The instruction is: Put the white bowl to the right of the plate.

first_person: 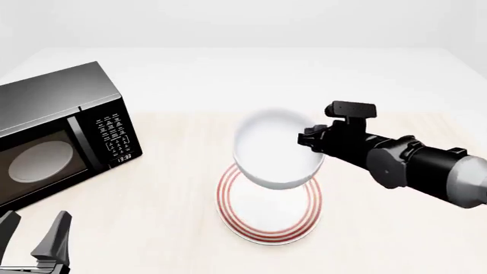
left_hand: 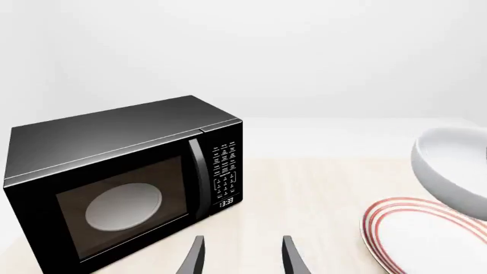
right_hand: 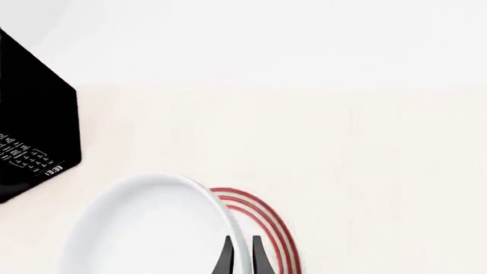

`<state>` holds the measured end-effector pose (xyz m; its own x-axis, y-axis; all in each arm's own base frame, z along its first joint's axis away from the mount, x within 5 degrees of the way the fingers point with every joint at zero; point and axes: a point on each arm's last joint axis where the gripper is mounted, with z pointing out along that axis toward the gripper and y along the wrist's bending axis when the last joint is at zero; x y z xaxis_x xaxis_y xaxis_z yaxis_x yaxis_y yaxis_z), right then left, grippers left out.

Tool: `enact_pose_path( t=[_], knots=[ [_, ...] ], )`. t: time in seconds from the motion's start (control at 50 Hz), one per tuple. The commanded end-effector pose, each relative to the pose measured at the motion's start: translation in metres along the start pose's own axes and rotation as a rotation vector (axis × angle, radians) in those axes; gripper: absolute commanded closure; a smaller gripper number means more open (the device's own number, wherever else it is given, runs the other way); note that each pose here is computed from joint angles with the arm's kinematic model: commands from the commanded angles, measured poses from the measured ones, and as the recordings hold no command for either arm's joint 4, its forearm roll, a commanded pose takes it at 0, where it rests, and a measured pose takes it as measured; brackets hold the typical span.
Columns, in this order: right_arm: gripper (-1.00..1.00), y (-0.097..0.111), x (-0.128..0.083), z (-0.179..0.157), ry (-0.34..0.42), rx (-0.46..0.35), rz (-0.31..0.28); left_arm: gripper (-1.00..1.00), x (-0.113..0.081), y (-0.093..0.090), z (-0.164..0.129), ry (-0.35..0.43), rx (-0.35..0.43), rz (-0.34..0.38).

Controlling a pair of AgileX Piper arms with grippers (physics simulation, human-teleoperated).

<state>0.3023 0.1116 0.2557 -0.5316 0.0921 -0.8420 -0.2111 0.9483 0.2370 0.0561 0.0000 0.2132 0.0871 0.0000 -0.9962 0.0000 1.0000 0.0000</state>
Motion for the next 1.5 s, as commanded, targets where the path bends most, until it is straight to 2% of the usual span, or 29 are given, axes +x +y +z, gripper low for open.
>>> enact_pose_path(
  t=[0.02,0.28,0.58,0.76,1.22,1.5],
  knots=[
    [1.0,-0.044,0.016,-0.039,-0.064,0.108,0.136,-1.0,0.0,0.0,0.0,0.0,0.0,0.0],
    [1.0,-0.078,0.049,-0.069,-0.112,0.208,0.225,-1.0,0.0,0.0,0.0,0.0,0.0,0.0],
    [1.0,-0.099,0.07,-0.106,-0.184,0.313,0.297,-1.0,0.0,0.0,0.0,0.0,0.0,0.0],
    [1.0,-0.114,0.094,-0.119,-0.217,0.386,0.364,-1.0,0.0,0.0,0.0,0.0,0.0,0.0],
    [1.0,-0.131,0.114,-0.143,-0.265,0.521,0.431,-1.0,0.0,0.0,0.0,0.0,0.0,0.0],
    [1.0,-0.149,0.119,-0.134,-0.264,0.577,0.462,-1.0,0.0,0.0,0.0,0.0,0.0,0.0]
  ],
)
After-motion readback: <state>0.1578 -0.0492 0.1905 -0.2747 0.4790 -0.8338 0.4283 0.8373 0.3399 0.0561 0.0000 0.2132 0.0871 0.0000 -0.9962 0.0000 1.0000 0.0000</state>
